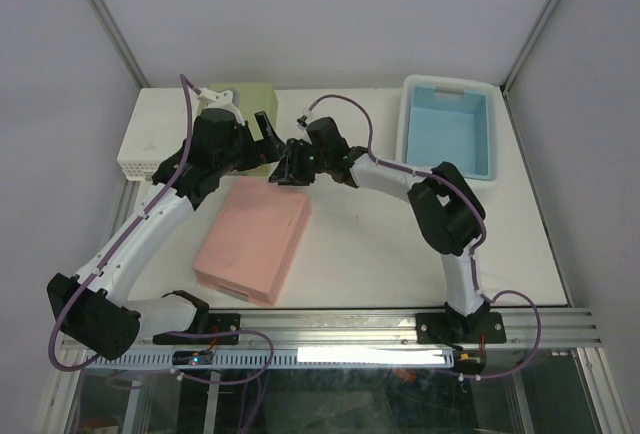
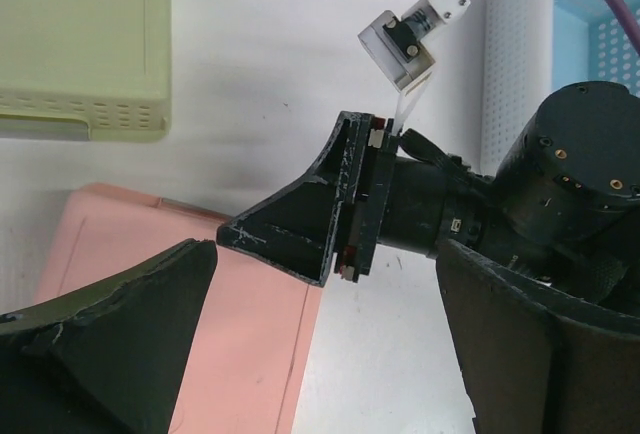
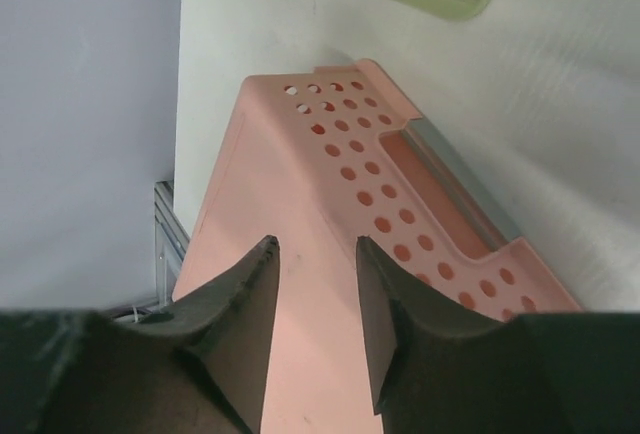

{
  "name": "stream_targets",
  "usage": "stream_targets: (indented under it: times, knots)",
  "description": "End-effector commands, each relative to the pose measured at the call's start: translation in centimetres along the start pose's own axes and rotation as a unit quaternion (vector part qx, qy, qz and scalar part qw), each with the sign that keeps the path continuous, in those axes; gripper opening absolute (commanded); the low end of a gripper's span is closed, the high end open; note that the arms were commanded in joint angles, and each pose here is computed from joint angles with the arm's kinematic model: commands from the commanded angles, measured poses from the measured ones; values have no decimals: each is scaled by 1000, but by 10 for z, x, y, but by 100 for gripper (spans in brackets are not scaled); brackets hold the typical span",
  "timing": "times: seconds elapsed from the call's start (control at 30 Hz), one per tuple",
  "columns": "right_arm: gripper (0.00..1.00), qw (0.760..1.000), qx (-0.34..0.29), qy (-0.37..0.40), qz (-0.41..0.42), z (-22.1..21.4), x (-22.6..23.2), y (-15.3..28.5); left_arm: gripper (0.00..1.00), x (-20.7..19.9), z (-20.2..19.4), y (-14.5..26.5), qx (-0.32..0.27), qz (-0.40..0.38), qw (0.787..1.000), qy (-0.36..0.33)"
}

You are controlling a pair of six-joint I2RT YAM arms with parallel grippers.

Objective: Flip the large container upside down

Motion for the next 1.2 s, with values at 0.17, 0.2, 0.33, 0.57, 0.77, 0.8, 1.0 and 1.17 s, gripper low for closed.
stream_targets:
  times: [0.17, 0.2, 0.33, 0.57, 0.77, 0.8, 1.0, 1.17]
  knots:
    - [54, 987, -138, -23, -82, 10, -31, 108, 99, -10, 7, 16, -24, -37, 999, 4]
    - [55, 986, -139, -25, -92, 1, -36, 116, 99, -11, 8, 17, -26, -40, 999, 2]
    - [55, 989, -102, -48, -98, -50, -47, 127, 99, -14, 10, 19, -30, -55, 998, -3]
    - [56, 993, -57, -83, -55, -116, -25, 98, 99, -19, 9, 19, -30, -76, 997, -2]
    - [55, 998, -17, -63, -26, -121, -4, 50, 99, -19, 8, 21, -30, -81, 996, -4]
    - [55, 998, -9, -58, -22, -120, -2, 41, 99, -19, 8, 22, -31, -82, 996, -5]
    - [55, 999, 20, -41, -16, -109, 10, 2, 99, -17, 7, 29, -36, -84, 996, -7]
    - [55, 999, 17, -27, -18, -98, 9, -1, 99, -15, 6, 29, -38, -79, 996, -9]
Point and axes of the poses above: each gripper's point midway between its finger pads, its own y axis back along the fingers, its own x axis along the line the jaws close on, z = x × y, the point moved 10 cm from there along y, back along the fingers, and after that the axes turned 7 degrees about y, right-handed, at the moved point
